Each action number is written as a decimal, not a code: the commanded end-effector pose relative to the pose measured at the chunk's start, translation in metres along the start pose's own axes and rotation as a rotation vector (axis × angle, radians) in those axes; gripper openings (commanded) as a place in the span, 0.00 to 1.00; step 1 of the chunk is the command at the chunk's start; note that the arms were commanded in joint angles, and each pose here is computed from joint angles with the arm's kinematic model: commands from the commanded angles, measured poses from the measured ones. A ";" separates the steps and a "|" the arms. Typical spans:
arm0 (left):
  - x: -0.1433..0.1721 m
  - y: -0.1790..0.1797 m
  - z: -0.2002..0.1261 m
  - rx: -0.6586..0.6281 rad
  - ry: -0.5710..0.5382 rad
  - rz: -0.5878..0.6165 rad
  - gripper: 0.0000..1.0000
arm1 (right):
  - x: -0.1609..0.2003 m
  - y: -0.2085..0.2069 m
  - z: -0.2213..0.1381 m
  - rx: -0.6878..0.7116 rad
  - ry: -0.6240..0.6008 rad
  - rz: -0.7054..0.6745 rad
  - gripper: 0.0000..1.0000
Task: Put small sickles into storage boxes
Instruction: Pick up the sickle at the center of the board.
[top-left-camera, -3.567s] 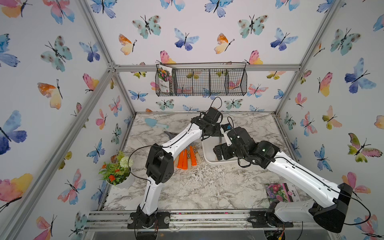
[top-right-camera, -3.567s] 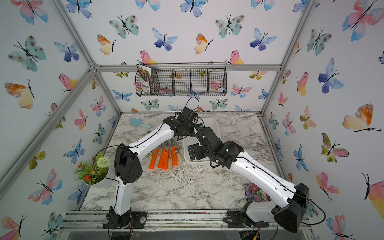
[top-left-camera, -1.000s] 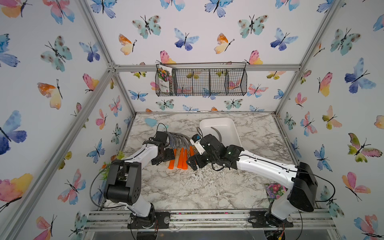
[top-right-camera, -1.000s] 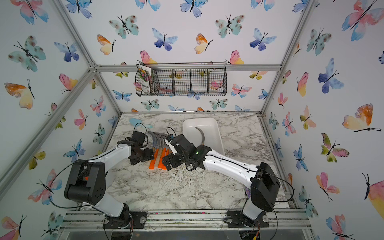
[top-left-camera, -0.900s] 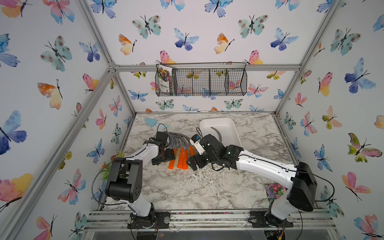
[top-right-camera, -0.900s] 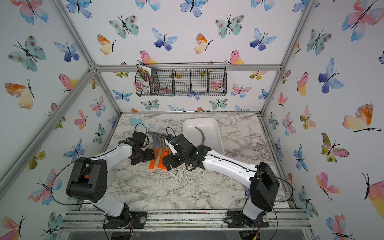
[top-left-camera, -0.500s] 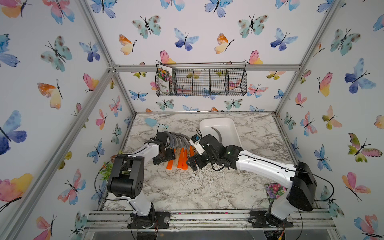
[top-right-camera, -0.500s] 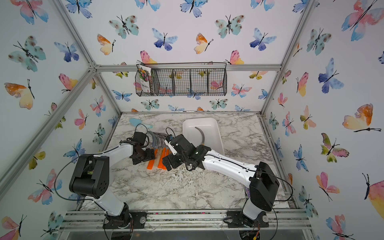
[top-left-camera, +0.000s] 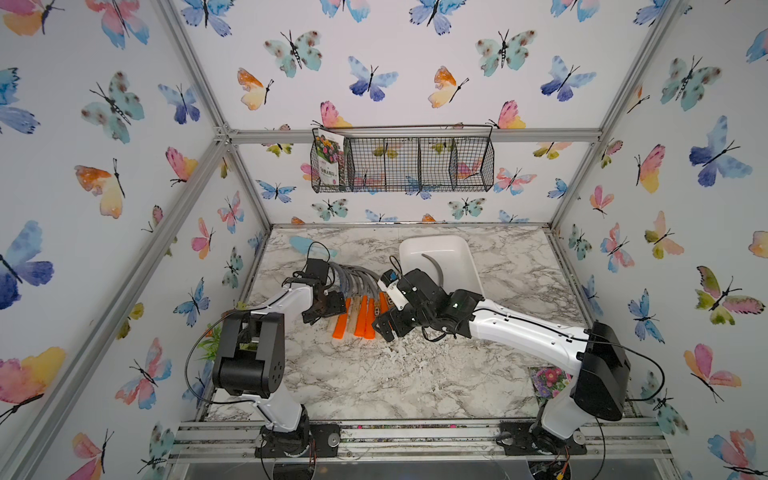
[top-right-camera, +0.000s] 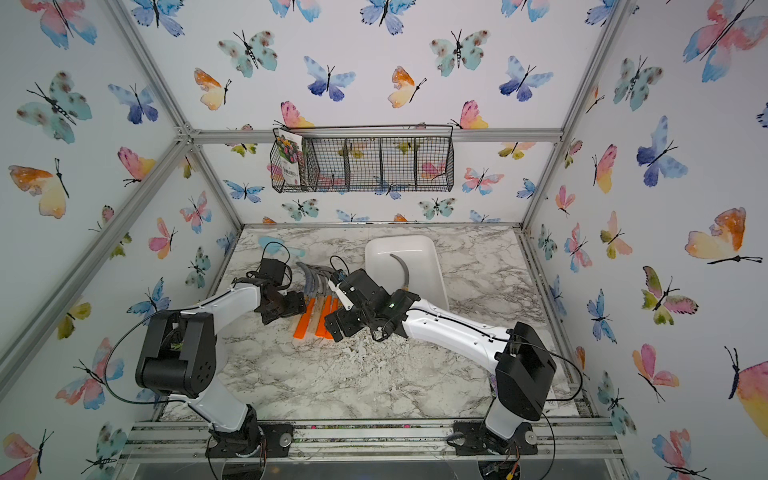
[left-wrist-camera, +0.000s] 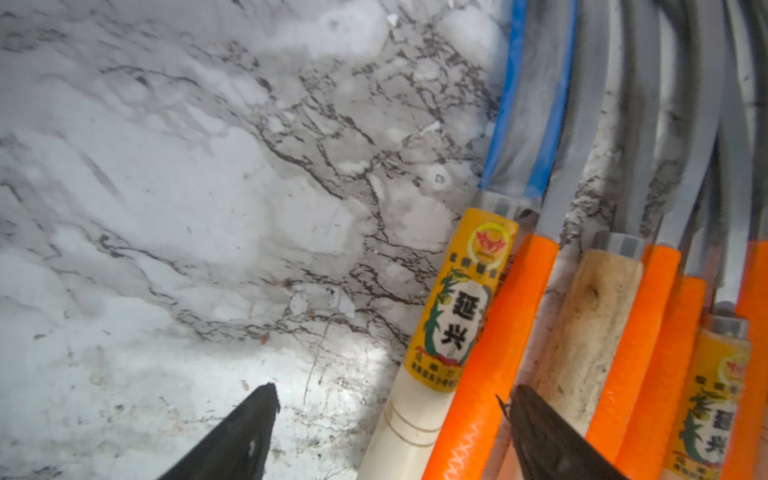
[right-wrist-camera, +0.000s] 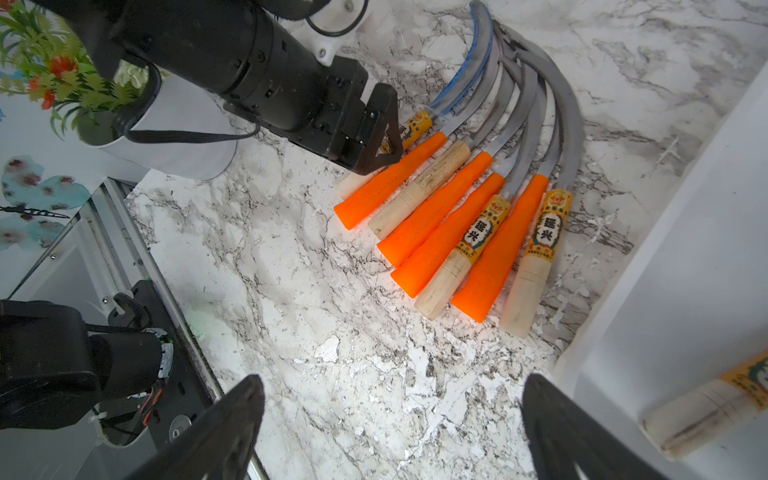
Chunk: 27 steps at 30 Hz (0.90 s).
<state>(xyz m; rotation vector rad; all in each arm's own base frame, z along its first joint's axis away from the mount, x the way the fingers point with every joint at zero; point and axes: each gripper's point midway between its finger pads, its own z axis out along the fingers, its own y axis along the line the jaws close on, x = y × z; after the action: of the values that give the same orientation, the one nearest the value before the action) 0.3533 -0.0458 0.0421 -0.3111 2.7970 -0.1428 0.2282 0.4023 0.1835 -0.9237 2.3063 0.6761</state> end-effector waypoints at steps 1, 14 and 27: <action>-0.007 -0.002 -0.001 0.028 -0.002 0.002 0.86 | -0.004 0.002 0.001 0.006 0.005 -0.014 0.98; -0.003 0.002 0.022 0.006 0.045 0.013 0.85 | -0.001 -0.003 0.002 0.038 0.016 -0.031 0.99; 0.004 0.015 0.029 -0.060 0.069 -0.006 0.77 | 0.000 -0.006 0.003 0.052 0.019 -0.033 0.98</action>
<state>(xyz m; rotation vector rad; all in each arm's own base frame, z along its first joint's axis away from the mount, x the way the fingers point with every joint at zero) 0.3631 -0.0407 0.0226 -0.3149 2.8318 -0.1257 0.2331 0.4000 0.1816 -0.9378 2.3042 0.6210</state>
